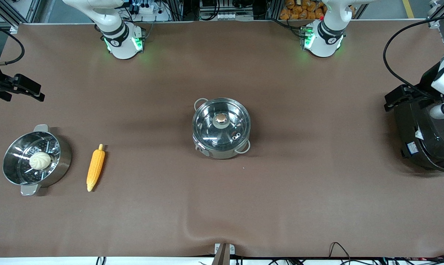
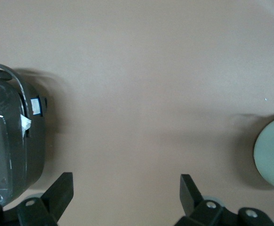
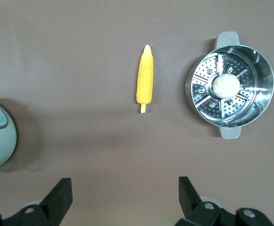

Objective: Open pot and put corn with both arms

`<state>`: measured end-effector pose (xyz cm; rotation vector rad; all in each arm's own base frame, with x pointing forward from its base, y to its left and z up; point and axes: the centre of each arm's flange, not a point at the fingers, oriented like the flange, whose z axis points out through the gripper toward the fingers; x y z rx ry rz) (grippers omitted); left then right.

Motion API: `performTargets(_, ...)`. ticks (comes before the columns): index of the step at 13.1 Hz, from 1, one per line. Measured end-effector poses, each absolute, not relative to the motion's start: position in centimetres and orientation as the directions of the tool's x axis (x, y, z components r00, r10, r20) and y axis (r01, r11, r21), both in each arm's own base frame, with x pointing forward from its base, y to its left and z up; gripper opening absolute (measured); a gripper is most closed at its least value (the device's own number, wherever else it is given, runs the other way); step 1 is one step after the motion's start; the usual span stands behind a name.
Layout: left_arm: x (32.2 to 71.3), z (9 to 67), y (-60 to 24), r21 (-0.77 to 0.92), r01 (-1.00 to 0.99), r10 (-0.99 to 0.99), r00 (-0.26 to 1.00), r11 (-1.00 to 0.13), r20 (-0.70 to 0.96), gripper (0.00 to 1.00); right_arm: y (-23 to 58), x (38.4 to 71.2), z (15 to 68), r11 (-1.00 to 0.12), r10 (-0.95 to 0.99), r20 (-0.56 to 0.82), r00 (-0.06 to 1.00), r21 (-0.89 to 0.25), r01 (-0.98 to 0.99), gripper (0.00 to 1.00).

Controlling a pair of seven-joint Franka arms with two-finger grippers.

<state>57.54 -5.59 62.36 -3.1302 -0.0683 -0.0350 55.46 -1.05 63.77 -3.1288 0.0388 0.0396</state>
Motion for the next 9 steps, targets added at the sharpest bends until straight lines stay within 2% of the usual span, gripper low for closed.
performTargets(6, 56.9, 58.0, -21.2, 0.036, 0.115, 0.114, 0.993, -0.993, -0.037, 1.00, -1.1, 55.4, 63.7, -1.000, -0.026, -0.032, 0.999, -0.012, -0.026, 1.00)
performTargets(9, 57.2, 55.2, -29.8, 0.101, 0.290, 0.287, 0.957, -0.952, -0.039, 1.00, -1.2, 55.5, 63.4, -1.000, -0.027, -0.039, 0.999, -0.012, -0.028, 1.00)
